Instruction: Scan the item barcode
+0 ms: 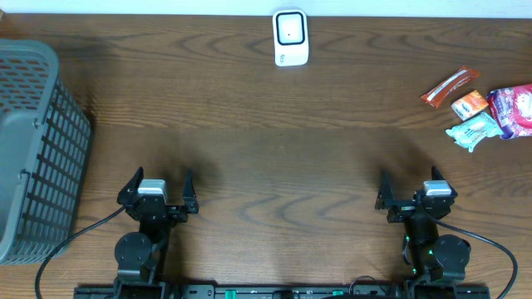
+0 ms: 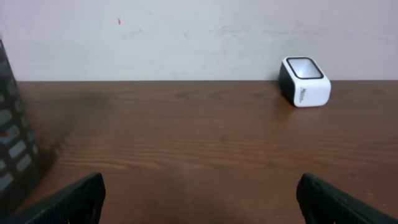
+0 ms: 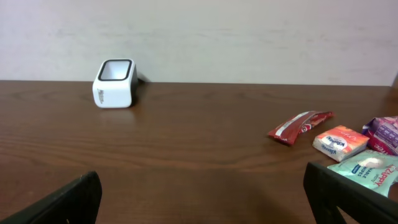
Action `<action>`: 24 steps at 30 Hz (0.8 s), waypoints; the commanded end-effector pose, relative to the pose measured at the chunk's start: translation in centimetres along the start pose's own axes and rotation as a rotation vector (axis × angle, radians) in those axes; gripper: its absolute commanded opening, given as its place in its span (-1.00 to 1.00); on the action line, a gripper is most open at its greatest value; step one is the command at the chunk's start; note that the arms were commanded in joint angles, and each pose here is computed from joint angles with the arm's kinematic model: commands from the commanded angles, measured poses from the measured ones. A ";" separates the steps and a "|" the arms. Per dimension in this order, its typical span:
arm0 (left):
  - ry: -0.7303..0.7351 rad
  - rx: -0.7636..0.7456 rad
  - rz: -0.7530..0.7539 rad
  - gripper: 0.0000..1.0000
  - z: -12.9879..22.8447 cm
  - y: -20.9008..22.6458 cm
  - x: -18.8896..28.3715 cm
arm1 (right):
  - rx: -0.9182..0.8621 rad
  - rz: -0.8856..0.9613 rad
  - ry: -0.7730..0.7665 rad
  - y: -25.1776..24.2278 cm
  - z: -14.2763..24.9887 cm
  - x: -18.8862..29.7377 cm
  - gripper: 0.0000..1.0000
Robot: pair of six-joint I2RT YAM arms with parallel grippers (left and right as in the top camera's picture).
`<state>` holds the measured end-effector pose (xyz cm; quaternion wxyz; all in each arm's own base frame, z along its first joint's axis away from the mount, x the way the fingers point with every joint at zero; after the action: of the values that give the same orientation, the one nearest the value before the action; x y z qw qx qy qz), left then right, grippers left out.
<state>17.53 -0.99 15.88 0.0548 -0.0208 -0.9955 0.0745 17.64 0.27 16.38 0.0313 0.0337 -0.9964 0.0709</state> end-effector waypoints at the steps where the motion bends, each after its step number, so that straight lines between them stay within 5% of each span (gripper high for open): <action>1: 0.045 -0.024 -0.047 0.96 1.1 0.7 0.0 | -0.014 0.008 0.001 -0.1 0.1 0.0 0.99; 24: 0.044 0.024 -0.060 0.96 1.1 0.9 0.0 | -0.014 0.008 0.001 -0.1 0.1 0.0 0.99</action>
<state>17.54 -0.75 15.87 0.0547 -0.0135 -0.9953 0.0791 17.64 0.27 16.38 0.0314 0.0337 -0.9964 0.0707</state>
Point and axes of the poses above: each gripper's point midway between its finger pads, its own x axis back along the fingers, its own y axis along the line the jaws close on, z = x × y, the point moved 7 cm from there along x, back along the fingers, and after that the axes turned 8 degrees about x, right-handed, at the moved point
